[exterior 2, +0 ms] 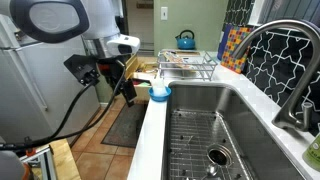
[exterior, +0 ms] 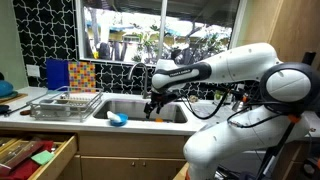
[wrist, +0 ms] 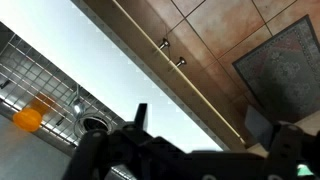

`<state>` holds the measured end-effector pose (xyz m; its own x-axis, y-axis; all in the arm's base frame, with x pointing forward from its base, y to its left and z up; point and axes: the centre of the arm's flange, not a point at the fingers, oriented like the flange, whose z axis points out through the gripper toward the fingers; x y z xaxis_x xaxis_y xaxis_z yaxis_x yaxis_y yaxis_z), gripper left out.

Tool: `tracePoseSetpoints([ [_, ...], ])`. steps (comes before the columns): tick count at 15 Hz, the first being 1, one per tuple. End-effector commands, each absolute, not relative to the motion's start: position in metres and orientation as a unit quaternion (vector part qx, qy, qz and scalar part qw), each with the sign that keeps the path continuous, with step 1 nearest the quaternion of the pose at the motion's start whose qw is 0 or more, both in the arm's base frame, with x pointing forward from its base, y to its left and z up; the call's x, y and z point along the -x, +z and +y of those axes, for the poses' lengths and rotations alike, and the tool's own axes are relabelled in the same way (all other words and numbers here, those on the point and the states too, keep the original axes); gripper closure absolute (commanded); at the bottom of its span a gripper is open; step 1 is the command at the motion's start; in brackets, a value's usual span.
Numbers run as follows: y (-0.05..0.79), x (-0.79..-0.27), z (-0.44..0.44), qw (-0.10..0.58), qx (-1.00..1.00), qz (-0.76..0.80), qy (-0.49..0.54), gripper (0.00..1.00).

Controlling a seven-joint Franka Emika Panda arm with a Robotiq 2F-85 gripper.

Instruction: Turn on the faucet then rinse the spoon under it

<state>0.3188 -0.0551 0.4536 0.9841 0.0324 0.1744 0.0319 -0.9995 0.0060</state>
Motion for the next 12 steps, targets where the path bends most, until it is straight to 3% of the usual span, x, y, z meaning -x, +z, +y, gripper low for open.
tracePoseSetpoints([
  [1, 0.452, -0.318, -0.055, 0.001, -0.996, 0.016, 0.086, 0.0],
  [4, 0.449, -0.318, -0.055, 0.001, -0.997, 0.016, 0.082, 0.0],
  [12, 0.536, -0.431, -0.141, 0.059, -0.953, -0.149, 0.258, 0.0],
])
